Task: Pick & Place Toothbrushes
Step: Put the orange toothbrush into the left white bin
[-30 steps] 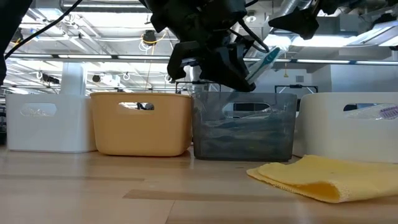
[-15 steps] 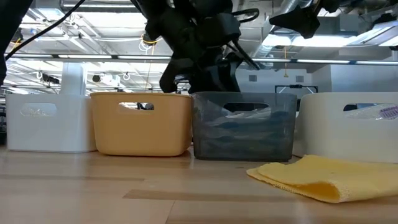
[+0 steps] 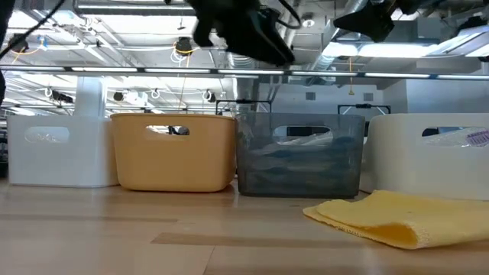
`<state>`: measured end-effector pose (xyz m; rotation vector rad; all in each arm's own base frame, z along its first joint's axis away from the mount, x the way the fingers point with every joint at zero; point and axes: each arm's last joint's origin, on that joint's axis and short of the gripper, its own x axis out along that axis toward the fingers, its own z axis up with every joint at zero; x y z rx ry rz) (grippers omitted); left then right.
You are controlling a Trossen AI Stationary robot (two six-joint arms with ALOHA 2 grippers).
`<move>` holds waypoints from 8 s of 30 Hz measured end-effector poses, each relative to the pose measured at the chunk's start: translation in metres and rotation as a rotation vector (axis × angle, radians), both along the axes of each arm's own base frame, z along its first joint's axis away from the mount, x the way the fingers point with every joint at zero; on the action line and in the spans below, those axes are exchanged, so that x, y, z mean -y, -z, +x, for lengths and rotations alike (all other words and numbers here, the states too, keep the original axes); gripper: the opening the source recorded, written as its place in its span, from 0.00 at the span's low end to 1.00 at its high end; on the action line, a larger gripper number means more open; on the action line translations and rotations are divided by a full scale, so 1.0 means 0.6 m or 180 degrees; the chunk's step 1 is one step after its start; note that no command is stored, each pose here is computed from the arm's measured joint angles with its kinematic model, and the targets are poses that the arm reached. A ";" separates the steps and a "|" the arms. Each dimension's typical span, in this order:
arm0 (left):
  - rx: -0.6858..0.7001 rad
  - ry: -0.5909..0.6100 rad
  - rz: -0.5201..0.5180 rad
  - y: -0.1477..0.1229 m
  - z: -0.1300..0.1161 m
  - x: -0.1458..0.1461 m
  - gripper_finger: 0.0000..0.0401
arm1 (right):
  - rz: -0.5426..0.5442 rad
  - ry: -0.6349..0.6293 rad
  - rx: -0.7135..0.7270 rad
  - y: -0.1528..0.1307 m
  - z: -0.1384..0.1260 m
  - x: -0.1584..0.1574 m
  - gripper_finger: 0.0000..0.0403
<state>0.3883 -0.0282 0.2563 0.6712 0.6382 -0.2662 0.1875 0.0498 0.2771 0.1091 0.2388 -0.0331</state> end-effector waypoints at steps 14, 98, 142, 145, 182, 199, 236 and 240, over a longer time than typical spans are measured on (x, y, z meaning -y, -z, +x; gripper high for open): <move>0.1123 -0.0366 -0.1009 -0.046 -0.183 -0.133 0.36 | 0.0592 0.2287 -0.1019 -0.024 -0.050 0.121 0.86; 0.1115 -0.0440 -0.1466 0.009 -0.278 -0.111 0.36 | 0.2028 0.2424 -0.3171 0.176 0.057 0.403 0.05; 0.2949 -0.0353 -0.1868 -0.017 -0.205 -0.166 0.36 | 0.0010 0.0129 -0.0291 -0.085 0.199 0.153 0.02; 0.3006 -0.0327 -0.1856 -0.024 -0.204 -0.166 0.36 | -0.0021 0.0119 -0.0333 -0.071 0.213 0.155 0.02; 0.2867 -0.0497 -0.2126 -0.020 -0.201 -0.167 0.36 | -0.0288 0.0034 0.0151 -0.068 0.250 0.157 0.03; 0.2829 -0.0486 -0.2233 -0.019 -0.200 -0.166 0.36 | -0.0193 -0.0107 0.0042 -0.034 0.287 0.160 0.03; 0.1134 -0.2131 -0.2053 -0.120 -0.258 -0.158 0.03 | -0.0242 0.0110 -0.0379 -0.071 0.223 0.159 0.98; 0.0400 -0.2918 -0.2376 -0.137 -0.263 -0.162 0.03 | -0.0210 0.0229 -0.0598 -0.075 0.200 0.172 0.94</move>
